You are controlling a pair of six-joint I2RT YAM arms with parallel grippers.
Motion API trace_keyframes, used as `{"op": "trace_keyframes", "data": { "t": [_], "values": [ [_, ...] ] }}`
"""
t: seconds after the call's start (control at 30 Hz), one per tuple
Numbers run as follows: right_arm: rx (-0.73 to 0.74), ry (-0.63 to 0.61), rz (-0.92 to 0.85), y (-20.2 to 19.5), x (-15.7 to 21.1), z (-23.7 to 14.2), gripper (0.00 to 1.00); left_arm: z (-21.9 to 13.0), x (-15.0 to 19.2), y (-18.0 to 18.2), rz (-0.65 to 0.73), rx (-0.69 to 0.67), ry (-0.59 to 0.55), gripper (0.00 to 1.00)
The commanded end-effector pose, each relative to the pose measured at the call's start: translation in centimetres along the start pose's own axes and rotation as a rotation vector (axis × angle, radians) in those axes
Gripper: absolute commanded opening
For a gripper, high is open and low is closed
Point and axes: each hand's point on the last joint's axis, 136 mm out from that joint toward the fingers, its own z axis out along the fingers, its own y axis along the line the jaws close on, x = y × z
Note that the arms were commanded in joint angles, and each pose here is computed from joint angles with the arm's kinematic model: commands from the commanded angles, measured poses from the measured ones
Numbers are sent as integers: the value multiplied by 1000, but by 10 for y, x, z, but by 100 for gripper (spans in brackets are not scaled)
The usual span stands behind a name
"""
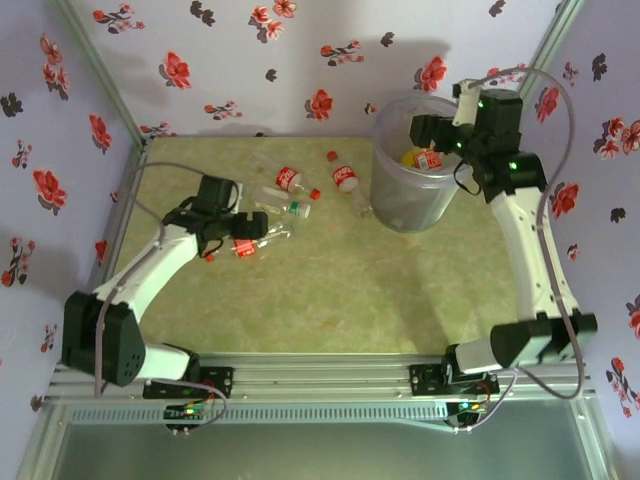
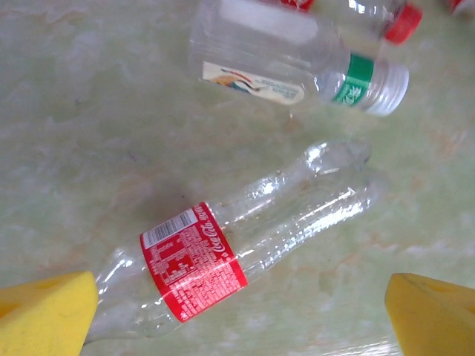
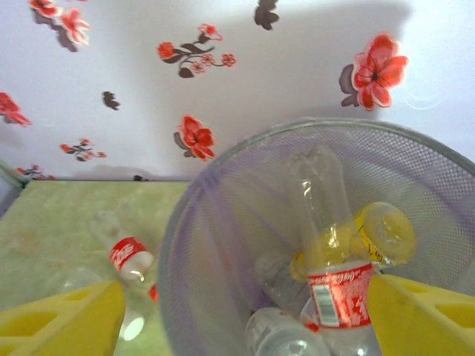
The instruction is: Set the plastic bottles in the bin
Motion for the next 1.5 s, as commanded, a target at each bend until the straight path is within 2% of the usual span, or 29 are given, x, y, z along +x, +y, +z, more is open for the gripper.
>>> {"op": "trace_keyframes", "data": {
  "t": [0.0,0.03,0.17,0.33,0.53,0.63,0.77,1.07,1.37,1.47],
  "values": [
    [-32,24,51,5,21,-14,86,5,-3,-7,248,-75,51,100],
    [-29,23,54,5,26,-21,87,11,-3,-13,318,-72,66,99],
    [-30,54,65,7,53,-46,88,31,-6,-27,456,-65,111,97],
    [-2,104,82,2,91,-67,88,57,-7,-28,535,-76,191,91],
    [13,156,118,-3,123,-70,88,83,2,-30,614,-64,283,84],
    [18,158,129,-5,129,-68,88,91,8,-29,609,-64,331,80],
    [19,153,137,-6,131,-64,88,103,17,-27,609,-69,389,80],
    [23,163,136,-7,135,-63,88,122,28,-23,592,-87,433,75],
    [30,169,135,-9,138,-63,88,117,24,-23,579,-94,433,56],
    [24,169,138,-8,138,-62,88,114,20,-24,571,-98,420,47]
  ]
}}
